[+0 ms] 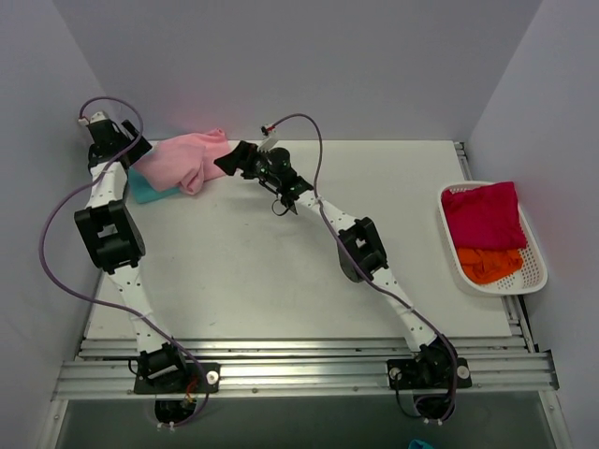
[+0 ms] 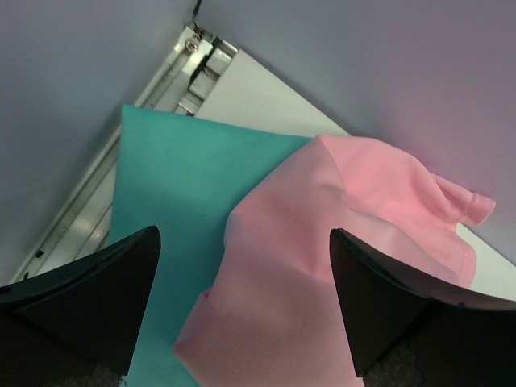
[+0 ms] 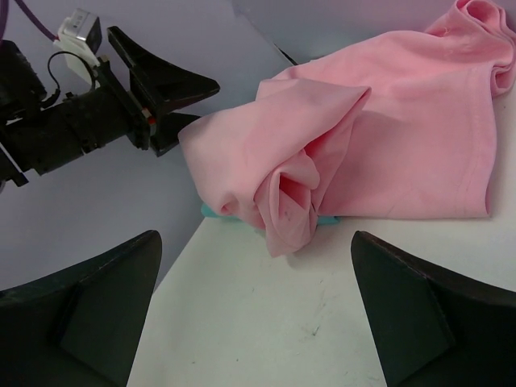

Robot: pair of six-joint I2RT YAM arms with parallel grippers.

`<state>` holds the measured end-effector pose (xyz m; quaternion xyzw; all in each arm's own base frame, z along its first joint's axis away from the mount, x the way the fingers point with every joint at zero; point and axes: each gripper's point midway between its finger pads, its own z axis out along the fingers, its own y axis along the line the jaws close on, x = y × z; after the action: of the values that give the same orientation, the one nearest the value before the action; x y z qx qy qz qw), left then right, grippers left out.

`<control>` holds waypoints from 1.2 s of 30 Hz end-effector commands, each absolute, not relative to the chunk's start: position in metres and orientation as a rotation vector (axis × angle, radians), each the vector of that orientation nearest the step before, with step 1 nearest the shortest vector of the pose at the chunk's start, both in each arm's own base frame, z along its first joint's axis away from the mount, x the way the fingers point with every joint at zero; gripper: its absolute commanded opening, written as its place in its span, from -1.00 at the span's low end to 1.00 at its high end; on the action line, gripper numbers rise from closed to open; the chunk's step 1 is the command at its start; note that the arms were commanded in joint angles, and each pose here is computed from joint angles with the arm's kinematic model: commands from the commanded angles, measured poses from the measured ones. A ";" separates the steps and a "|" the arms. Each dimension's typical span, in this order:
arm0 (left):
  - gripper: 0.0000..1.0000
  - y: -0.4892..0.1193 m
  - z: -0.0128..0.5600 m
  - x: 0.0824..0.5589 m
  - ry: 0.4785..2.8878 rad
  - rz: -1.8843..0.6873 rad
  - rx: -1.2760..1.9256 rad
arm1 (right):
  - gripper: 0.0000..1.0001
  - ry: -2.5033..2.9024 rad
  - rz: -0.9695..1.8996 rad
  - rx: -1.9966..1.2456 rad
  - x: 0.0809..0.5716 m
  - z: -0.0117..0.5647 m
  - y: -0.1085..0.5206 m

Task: Fold and stack the t-shirts
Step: Fold the tshirt

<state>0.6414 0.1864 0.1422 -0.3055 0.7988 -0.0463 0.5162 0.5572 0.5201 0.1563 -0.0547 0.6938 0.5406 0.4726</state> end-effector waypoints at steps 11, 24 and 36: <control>-0.82 0.133 0.171 0.646 1.876 -0.300 -0.683 | 0.99 1.699 1.293 -0.106 0.561 0.131 0.516; -0.95 0.084 0.213 0.610 1.850 -0.319 -0.626 | 0.99 1.673 1.330 -0.118 0.547 0.132 0.534; -0.95 0.046 0.248 0.548 1.839 -0.321 -0.572 | 1.00 1.706 1.429 -0.081 0.516 0.107 0.532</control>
<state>0.5573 0.0575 0.2008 -0.2614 0.8053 -0.1339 0.5150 0.5246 0.5357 0.0671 -0.0326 0.7251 0.5386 0.4277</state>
